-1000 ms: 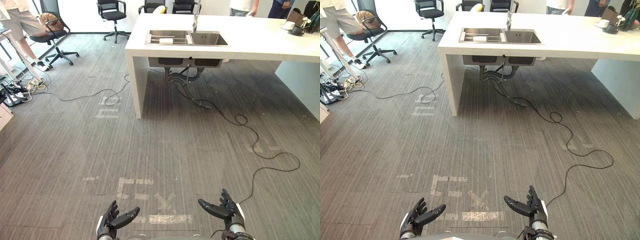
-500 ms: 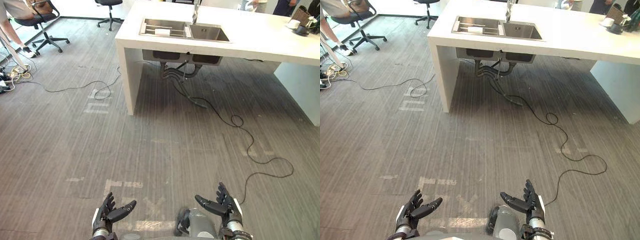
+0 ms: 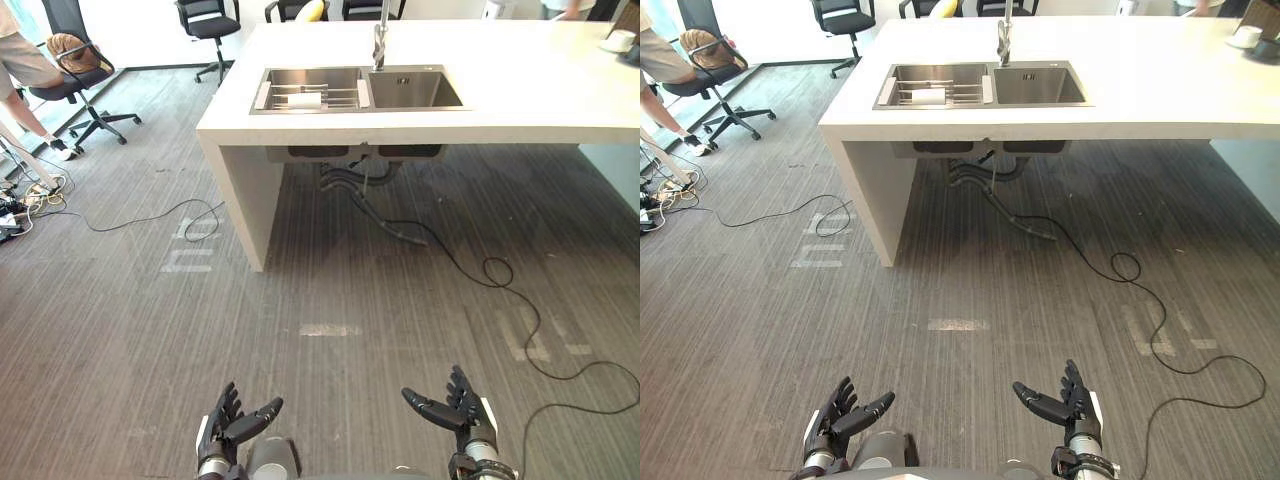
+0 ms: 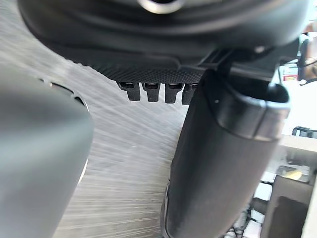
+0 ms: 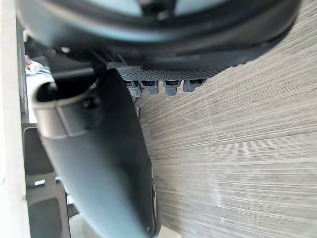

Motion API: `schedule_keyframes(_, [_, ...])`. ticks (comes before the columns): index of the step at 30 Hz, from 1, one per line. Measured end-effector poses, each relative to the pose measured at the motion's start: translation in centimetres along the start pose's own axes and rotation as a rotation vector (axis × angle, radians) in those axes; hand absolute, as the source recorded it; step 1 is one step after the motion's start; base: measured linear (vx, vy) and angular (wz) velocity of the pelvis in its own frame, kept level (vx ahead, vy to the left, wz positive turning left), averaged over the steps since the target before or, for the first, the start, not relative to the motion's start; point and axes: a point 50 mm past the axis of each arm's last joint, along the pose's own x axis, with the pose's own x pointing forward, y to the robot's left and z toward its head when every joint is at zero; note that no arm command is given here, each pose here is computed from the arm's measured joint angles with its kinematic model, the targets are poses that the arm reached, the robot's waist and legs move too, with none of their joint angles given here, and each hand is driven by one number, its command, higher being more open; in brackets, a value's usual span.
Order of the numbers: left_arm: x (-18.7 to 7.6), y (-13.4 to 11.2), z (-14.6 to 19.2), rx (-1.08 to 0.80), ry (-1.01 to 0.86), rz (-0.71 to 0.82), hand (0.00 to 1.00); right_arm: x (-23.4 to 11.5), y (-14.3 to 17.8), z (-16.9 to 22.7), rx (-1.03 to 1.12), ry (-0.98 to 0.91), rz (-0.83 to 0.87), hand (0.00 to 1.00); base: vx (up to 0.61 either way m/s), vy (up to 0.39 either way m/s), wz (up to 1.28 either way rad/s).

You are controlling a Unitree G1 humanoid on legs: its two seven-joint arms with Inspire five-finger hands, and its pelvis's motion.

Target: Walk over to the sink, pick up the cup, carry it to the dishwasher, place the cup inside the dishwasher, then close the dishwasher door

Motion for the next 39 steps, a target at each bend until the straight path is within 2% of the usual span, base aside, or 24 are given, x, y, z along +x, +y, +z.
schedule_keyframes(2, [-0.4, -0.1, -0.2, -0.007, -0.010, 0.004, 1.00, -0.1, 0.1, 0.0, -0.021, -0.003, 0.009, 1.00, 0.54, 0.287, -0.77])
schedule_keyframes(3, [-0.2, 0.3, 0.2, -0.028, -0.020, 0.020, 1.00, -0.1, 1.2, -0.3, -0.011, 0.009, 0.028, 1.00, 0.50, 0.301, -0.53])
schedule_keyframes(6, [1.1, -0.1, 1.9, -0.015, -0.073, 0.010, 1.00, 0.2, 2.9, -0.1, -0.008, -0.004, 0.062, 1.00, 0.50, 0.300, -0.26])
schedule_keyframes(9, [1.0, -0.4, 1.6, -0.008, -0.060, 0.014, 1.00, 0.1, 3.6, -0.3, -0.010, 0.007, 0.087, 1.00, 0.42, 0.258, -0.17])
schedule_keyframes(18, [1.6, 0.0, 3.0, 0.021, -0.107, 0.077, 1.00, -1.1, 3.3, -1.8, -0.025, 0.060, 0.091, 1.00, 0.35, 0.061, 0.23])
schedule_keyframes(21, [1.6, 0.1, 4.3, 0.031, -0.179, 0.122, 1.00, -1.4, 3.4, -2.1, -0.022, 0.069, 0.112, 1.00, 0.35, -0.199, 0.42])
schedule_keyframes(25, [0.3, -0.9, 7.8, -0.028, -0.402, 0.183, 1.00, -1.0, 3.5, -1.7, -0.031, 0.073, 0.151, 1.00, 0.29, -0.279, 0.17])
schedule_keyframes(26, [-0.3, -1.6, 9.8, -0.056, -0.512, 0.166, 1.00, -0.7, 3.6, -1.4, -0.031, 0.074, 0.160, 1.00, 0.33, -0.352, 0.10])
schedule_keyframes(29, [-1.8, -2.9, 12.9, -0.105, -0.676, 0.103, 1.00, -0.5, 2.9, -1.3, -0.053, 0.090, 0.152, 1.00, 0.27, -0.244, 0.11])
schedule_keyframes(32, [-3.5, -4.6, 15.8, -0.152, -0.821, -0.043, 1.00, -0.4, 1.4, -1.0, -0.088, 0.087, 0.125, 1.00, 0.18, -0.099, 0.01])
schedule_keyframes(35, [-4.7, -5.8, 17.3, -0.162, -0.897, -0.160, 1.00, -0.2, 0.3, -0.6, -0.120, 0.087, 0.110, 1.00, 0.23, 0.029, -0.03])
schedule_keyframes(39, [-5.6, -6.4, 18.4, -0.158, -0.957, -0.218, 1.00, -0.1, 0.8, -0.7, -0.123, 0.103, 0.120, 1.00, 0.20, 0.180, -0.13])
